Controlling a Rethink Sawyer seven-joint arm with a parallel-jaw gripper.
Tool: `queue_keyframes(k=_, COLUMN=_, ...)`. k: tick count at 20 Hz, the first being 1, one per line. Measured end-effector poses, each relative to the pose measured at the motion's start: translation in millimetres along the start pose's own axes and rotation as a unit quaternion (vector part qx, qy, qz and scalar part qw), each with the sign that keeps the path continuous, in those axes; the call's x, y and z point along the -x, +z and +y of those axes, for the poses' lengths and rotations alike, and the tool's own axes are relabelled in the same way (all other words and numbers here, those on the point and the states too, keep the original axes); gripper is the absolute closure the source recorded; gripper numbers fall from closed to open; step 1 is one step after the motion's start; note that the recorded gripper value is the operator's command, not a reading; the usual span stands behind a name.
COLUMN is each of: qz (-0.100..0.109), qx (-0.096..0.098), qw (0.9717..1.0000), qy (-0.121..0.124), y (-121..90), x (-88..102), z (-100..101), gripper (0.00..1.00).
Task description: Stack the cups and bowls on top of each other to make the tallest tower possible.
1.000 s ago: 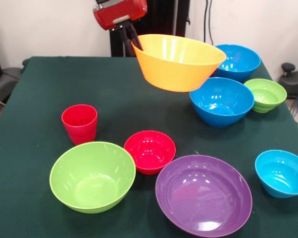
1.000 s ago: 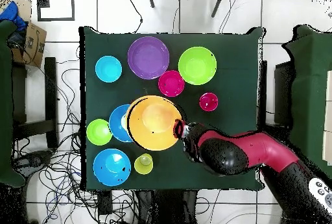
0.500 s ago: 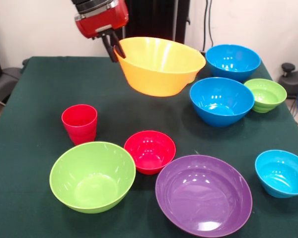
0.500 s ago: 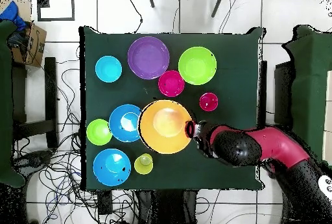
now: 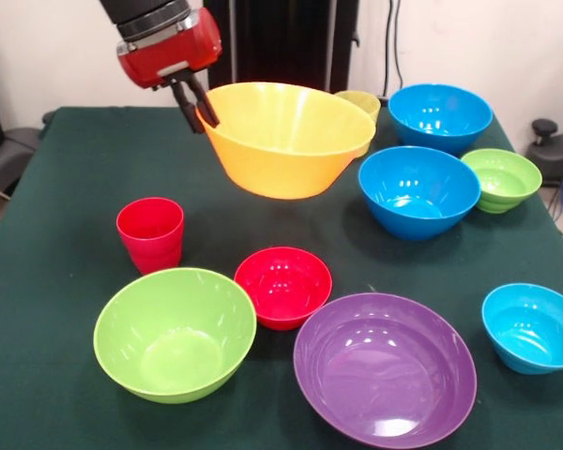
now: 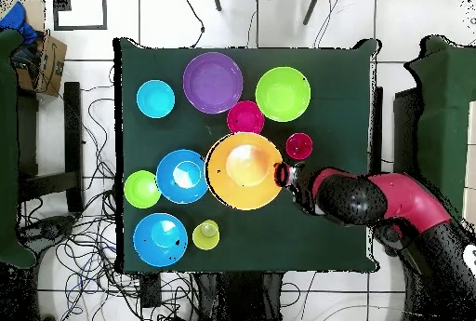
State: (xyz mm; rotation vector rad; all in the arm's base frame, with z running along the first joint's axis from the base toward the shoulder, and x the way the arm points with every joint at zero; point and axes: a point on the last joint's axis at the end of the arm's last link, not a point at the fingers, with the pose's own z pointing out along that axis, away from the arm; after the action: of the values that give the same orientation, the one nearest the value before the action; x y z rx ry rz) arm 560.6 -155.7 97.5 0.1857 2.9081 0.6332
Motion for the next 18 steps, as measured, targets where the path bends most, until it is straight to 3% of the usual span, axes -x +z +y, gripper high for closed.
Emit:
queue_keyframes(k=6, qz=-0.002, qx=0.004, qw=1.0, qy=0.003, y=0, x=12.9, z=-4, gripper=1.0)
queue_keyframes(k=14, qz=0.021, qx=0.009, qw=0.9997, qy=-0.008, y=0, x=26.1, z=-16, gripper=1.0)
queue_keyframes(k=18, qz=0.038, qx=0.012, qw=0.9989, qy=-0.025, y=1, x=35.7, z=-29, gripper=1.0)
